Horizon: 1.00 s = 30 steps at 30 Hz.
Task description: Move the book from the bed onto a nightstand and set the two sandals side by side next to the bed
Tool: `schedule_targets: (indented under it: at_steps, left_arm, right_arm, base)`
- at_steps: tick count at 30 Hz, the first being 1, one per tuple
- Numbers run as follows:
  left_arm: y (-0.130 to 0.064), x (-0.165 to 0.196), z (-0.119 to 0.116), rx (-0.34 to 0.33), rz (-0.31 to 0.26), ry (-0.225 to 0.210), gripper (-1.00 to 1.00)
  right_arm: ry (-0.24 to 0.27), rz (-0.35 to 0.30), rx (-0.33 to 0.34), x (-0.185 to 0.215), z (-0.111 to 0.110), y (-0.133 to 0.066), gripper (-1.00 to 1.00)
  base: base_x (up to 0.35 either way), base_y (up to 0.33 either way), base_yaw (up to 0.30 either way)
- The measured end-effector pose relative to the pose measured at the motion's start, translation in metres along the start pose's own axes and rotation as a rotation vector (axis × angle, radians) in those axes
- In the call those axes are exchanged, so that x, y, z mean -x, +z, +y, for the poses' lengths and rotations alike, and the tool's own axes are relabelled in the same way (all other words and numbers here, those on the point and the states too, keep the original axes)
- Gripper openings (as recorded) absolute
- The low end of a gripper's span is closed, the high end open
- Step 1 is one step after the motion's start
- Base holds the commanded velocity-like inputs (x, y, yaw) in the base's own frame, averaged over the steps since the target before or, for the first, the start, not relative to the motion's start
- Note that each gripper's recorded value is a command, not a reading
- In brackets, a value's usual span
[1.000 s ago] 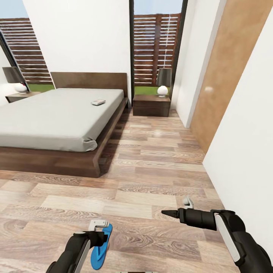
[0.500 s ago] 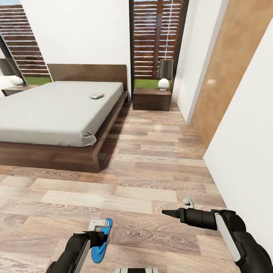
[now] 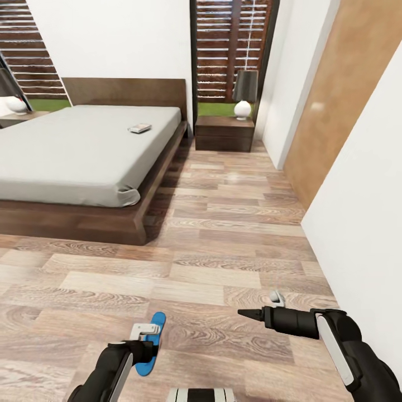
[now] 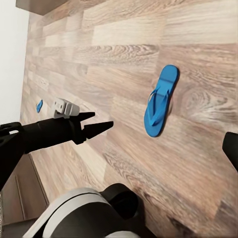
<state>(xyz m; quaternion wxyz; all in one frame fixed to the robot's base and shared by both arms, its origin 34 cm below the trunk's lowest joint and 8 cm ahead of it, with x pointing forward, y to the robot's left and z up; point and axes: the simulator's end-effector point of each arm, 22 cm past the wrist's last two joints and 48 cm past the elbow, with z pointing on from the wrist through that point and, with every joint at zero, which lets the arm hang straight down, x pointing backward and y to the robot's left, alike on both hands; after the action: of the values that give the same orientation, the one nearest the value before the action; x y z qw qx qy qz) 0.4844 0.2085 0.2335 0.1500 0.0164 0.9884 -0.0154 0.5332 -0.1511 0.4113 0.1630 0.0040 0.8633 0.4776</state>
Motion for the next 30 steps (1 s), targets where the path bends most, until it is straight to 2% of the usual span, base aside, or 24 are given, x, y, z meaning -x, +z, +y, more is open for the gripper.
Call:
schedule_targets:
  at_steps: [30]
  left_arm:
    - [0.035, -0.045, 0.001, -0.002, 0.112, -0.006, 1.0]
  right_arm:
    - [0.094, 0.062, -0.019, -0.028, -0.042, 0.023, 1.0]
  base:
    - [0.0, 0.0, 0.0]
